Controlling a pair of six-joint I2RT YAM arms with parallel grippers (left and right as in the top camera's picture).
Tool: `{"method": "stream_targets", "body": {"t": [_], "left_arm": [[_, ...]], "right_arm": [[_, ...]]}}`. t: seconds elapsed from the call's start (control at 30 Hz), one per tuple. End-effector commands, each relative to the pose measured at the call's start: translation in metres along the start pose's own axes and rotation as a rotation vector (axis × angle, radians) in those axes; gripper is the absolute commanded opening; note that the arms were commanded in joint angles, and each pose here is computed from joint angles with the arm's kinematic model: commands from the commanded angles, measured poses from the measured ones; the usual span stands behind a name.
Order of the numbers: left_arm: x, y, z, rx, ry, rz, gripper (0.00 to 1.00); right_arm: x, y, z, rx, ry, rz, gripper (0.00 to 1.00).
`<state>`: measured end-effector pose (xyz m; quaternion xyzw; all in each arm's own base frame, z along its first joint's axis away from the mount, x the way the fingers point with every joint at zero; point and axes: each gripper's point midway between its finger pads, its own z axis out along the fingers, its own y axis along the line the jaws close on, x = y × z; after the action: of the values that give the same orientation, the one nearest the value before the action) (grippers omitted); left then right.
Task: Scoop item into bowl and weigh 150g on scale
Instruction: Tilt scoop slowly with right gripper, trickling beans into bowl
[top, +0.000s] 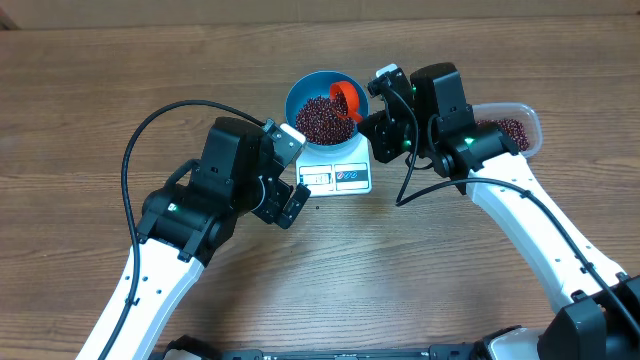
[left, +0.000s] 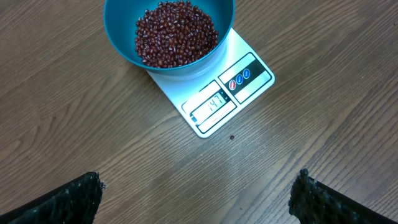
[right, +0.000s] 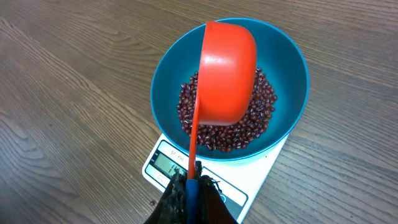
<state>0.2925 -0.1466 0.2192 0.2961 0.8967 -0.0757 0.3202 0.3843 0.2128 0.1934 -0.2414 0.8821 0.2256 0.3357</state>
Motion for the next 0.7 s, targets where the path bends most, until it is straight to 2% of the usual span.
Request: {"method": "stream_targets", "body": {"t": [0.0,0.5,0.57,0.67], "left_arm": [[-0.010,0.000,-0.008,0.007,-0.039,0.014,1.00],[-0.010,0.000,-0.008,0.007,-0.039,0.014,1.00],[-0.010,0.000,-0.008,0.007,-0.039,0.014,1.00],[-0.010,0.000,-0.008,0.007,-0.039,0.014,1.00]], "right_arm": [[-0.015,0.004,-0.009,0.003,-0.043,-0.014,0.04],[-0.015,0.007,-0.009,-0.018,-0.041,-0.013,0.04],[-0.012,0.019,-0.009,-0.084,-0.032,-0.085,0.04],[-0.012,0.013,-0.009,-0.047,-0.031,-0.076,0.04]]}}
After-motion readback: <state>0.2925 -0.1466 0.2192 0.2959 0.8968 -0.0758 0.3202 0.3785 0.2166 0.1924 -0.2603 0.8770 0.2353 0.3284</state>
